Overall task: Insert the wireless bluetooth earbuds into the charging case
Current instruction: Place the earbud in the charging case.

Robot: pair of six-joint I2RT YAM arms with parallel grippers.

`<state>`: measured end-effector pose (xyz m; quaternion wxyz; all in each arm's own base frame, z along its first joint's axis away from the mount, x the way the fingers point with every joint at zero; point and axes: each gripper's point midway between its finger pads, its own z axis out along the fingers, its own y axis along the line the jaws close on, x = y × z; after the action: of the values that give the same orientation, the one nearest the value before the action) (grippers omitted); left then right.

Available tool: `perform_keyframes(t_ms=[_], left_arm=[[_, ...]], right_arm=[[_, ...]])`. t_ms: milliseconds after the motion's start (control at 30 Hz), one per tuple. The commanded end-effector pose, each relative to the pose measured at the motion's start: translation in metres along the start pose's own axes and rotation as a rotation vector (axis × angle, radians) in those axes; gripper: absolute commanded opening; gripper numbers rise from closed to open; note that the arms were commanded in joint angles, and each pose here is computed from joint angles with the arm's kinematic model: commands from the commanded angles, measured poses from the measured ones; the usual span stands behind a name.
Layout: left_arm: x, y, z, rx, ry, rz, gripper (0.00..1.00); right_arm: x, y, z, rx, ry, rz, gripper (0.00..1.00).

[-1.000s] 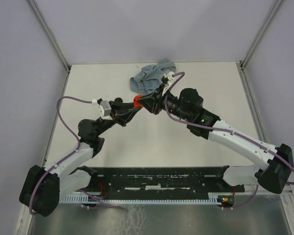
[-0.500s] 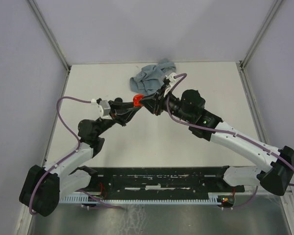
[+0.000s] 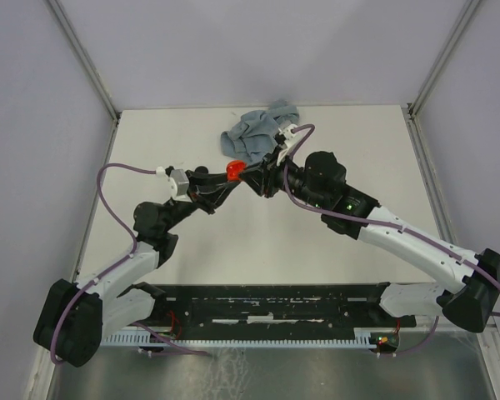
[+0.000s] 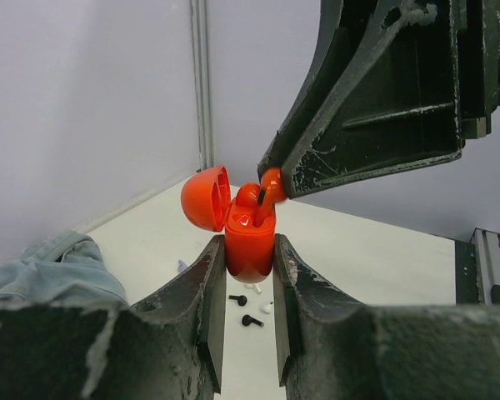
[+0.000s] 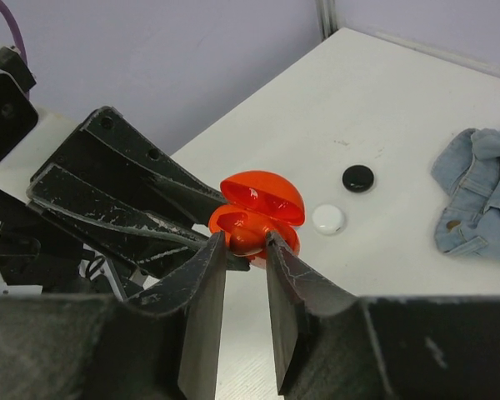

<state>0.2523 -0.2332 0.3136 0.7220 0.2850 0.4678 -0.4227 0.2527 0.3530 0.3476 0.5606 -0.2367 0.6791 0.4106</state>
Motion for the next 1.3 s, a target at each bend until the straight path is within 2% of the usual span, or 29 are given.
perform_keyframes(t_ms=[0,400,633,933,1267], left_arm=[[-0.022,0.004,0.004,-0.007,-0.076,0.078,0.03],[-0.009,0.004,0.002,-0.002,-0.04,0.066,0.03],[-0.004,0.002,-0.001,0.005,-0.025,0.057,0.03],[-0.007,-0.004,0.001,0.033,-0.022,0.034,0.03],[-0.009,-0.009,0.0,0.048,-0.025,0.011,0.03]], right_arm=[[-0.007,0.005,0.0,0.005,0.014,0.0,0.35],[-0.019,0.013,-0.006,-0.019,0.043,-0.043,0.46],[-0.014,0.019,-0.015,-0.051,0.145,-0.086,0.54],[-0.004,0.02,-0.015,-0.056,0.243,-0.065,0.55],[-0.002,0.016,-0.013,-0.03,0.247,-0.046,0.55]])
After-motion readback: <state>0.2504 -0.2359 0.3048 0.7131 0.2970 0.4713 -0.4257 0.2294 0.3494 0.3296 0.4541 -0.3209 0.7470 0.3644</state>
